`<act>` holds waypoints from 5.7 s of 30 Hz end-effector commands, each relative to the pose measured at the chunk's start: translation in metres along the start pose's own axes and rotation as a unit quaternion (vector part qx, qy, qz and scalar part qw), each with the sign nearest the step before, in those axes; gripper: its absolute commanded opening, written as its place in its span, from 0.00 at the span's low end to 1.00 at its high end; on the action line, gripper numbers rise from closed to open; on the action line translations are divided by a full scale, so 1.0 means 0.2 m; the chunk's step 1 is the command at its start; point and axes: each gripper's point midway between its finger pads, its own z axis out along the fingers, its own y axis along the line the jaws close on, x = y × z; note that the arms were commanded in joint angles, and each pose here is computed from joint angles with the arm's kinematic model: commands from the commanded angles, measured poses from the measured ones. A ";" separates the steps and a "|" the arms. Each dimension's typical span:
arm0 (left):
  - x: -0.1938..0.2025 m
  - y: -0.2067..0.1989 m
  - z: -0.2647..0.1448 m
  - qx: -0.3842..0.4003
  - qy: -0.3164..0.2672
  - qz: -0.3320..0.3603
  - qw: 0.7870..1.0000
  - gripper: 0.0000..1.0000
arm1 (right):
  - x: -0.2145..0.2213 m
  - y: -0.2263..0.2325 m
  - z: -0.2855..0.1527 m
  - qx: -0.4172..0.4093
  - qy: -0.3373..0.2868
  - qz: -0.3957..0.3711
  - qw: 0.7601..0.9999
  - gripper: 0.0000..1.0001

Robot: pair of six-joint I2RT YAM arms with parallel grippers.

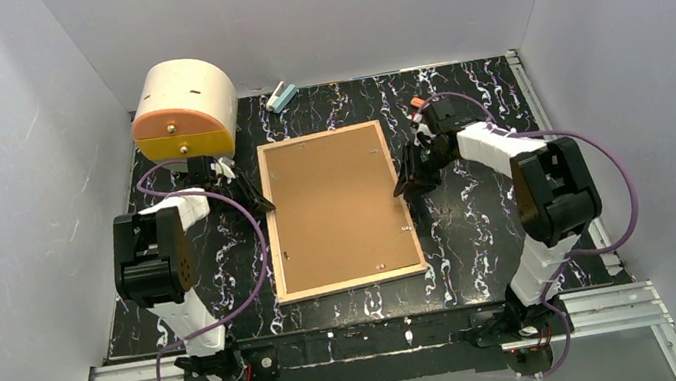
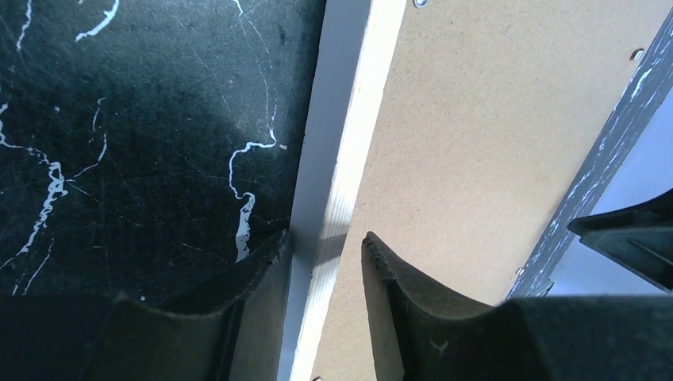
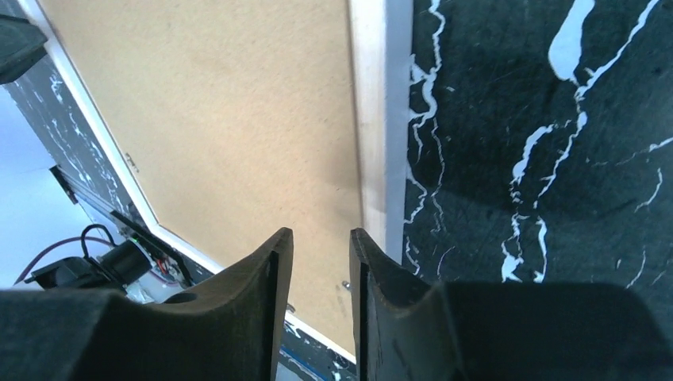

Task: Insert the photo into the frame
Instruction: Install the photo frame at the center of the board.

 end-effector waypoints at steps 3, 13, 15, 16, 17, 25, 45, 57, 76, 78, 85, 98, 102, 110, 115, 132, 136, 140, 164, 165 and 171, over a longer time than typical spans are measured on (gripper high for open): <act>0.09 0.05 -0.01 -0.025 0.015 -0.004 1.000 0.38 | 0.06 0.05 -0.10 -0.004 -0.004 -0.014 1.000 0.40; 0.09 0.07 0.00 -0.033 0.008 -0.014 0.999 0.31 | 0.29 0.02 -0.01 -0.001 0.053 -0.015 0.998 0.29; 0.09 0.07 0.00 -0.033 0.008 -0.015 0.999 0.30 | 0.32 0.01 0.00 0.003 0.062 -0.011 0.998 0.29; 0.09 0.07 0.00 -0.032 0.008 -0.016 0.999 0.30 | 0.34 0.00 0.00 0.005 0.067 -0.010 0.998 0.29; 0.09 0.07 0.00 -0.031 0.009 -0.017 0.999 0.29 | 0.36 0.00 0.00 0.006 0.073 -0.010 0.997 0.29; 0.11 0.07 0.02 -0.022 0.016 -0.025 0.999 0.30 | 0.37 -0.01 0.05 0.012 0.083 -0.007 0.996 0.32; 0.11 0.07 0.03 -0.022 0.018 -0.022 0.999 0.40 | -0.03 -0.06 0.06 0.112 -0.060 0.025 0.992 0.46; 0.13 0.06 0.05 -0.010 0.030 -0.029 0.999 0.34 | 0.06 -0.03 0.13 0.068 -0.013 0.018 0.997 0.26; 0.12 0.08 0.04 -0.024 0.017 -0.031 0.999 0.33 | 0.01 0.05 0.04 0.054 -0.044 -0.011 0.998 0.39; 0.11 0.08 0.04 -0.024 0.016 -0.031 0.999 0.33 | 0.02 0.04 0.05 0.054 -0.037 -0.008 0.998 0.37; 0.13 0.08 0.04 -0.021 0.021 -0.032 0.999 0.33 | 0.07 0.02 0.08 0.048 -0.024 0.001 0.999 0.24; 0.12 0.08 0.03 -0.027 0.017 -0.027 0.999 0.33 | -0.05 0.10 -0.09 0.054 -0.103 -0.020 0.993 0.41; 0.12 0.09 0.03 -0.028 0.018 -0.027 0.999 0.33 | 0.00 0.07 -0.04 0.056 -0.078 -0.013 0.995 0.39; 0.13 0.09 0.03 -0.026 0.022 -0.028 0.999 0.33 | 0.08 0.01 0.05 0.055 -0.041 -0.003 0.998 0.40; 0.14 0.08 0.03 -0.023 0.026 -0.029 0.999 0.33 | 0.12 -0.03 0.10 0.060 -0.022 0.004 0.998 0.40; 0.10 0.06 0.00 -0.024 0.007 -0.010 1.000 0.36 | 0.13 0.12 0.07 -0.006 -0.011 -0.003 1.000 0.39; 0.07 0.05 -0.01 -0.031 -0.002 -0.007 0.999 0.40 | 0.06 0.15 -0.01 0.006 -0.044 -0.025 0.999 0.43; 0.07 0.05 -0.02 -0.031 -0.003 -0.009 0.999 0.42 | 0.07 0.15 -0.05 0.009 -0.055 -0.033 0.998 0.44; 0.11 0.05 0.03 -0.017 -0.003 -0.058 0.998 0.17 | 0.39 -0.07 0.03 0.087 0.050 -0.042 0.994 0.42; 0.11 0.06 0.03 -0.019 -0.004 -0.061 0.998 0.15 | 0.39 -0.07 0.03 0.090 0.049 -0.042 0.994 0.42; 0.10 0.08 0.04 -0.026 -0.006 -0.066 0.997 0.10 | 0.33 -0.06 0.01 0.099 0.024 -0.047 0.994 0.43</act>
